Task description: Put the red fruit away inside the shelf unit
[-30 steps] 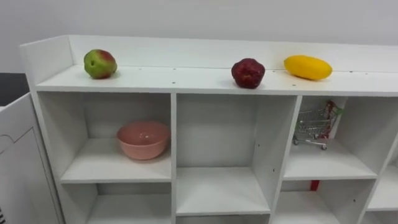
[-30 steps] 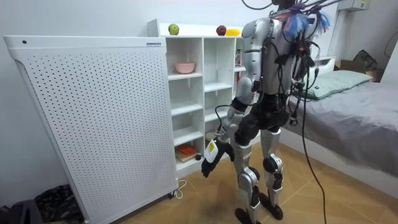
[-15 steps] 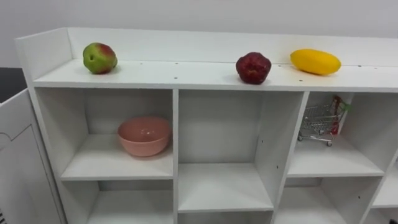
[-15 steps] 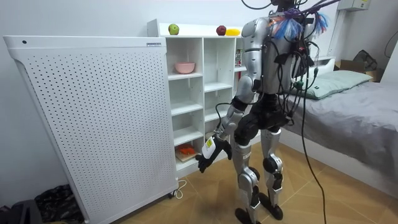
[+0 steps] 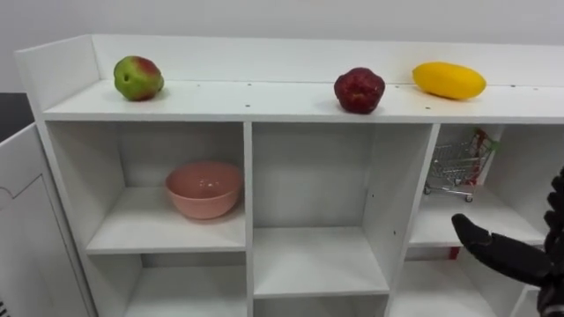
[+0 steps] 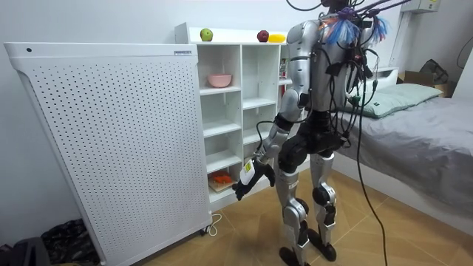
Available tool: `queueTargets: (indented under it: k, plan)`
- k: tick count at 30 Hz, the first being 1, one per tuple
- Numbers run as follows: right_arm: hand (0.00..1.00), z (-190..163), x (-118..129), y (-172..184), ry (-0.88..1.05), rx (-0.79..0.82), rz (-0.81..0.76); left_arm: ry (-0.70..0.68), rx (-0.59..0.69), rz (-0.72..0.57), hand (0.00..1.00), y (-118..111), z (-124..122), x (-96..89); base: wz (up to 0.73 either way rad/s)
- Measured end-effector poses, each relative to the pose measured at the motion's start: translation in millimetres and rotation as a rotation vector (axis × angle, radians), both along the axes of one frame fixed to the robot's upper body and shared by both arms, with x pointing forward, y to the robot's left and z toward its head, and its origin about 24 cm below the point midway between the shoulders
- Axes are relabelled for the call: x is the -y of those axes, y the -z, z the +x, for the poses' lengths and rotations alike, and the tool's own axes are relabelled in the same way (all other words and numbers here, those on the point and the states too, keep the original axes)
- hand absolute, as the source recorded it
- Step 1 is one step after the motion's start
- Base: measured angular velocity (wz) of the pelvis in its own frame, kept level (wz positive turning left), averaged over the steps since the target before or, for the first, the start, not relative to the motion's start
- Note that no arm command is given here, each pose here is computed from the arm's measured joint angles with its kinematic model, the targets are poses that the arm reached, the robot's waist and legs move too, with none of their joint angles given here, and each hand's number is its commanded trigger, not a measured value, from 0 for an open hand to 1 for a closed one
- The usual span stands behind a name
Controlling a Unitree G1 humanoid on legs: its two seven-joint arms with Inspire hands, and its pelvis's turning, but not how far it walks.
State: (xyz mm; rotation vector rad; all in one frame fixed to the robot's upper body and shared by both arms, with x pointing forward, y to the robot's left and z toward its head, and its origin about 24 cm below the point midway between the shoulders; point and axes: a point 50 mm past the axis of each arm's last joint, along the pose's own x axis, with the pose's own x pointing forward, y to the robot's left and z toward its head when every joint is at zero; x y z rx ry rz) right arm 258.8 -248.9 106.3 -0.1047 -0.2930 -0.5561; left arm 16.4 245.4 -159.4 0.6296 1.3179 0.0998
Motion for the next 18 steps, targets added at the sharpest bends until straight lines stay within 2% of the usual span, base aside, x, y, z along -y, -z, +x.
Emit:
queueTargets:
  k: [4, 12, 18]
  plan:
    - [0.00, -1, -7, -23, -0.022, 0.094, -0.040, 0.012, -0.013, -0.026, 0.00, 1, 0, 2.1, 0.00]
    - [0.00, 8, -13, -39, -0.070, 0.144, -0.075, 0.015, 0.000, -0.026, 0.00, 1, 5, 2.4, 0.02]
    - [0.00, 20, -21, -66, -0.127, 0.238, -0.093, 0.020, 0.002, -0.041, 0.00, 1, 8, 3.1, 0.05]
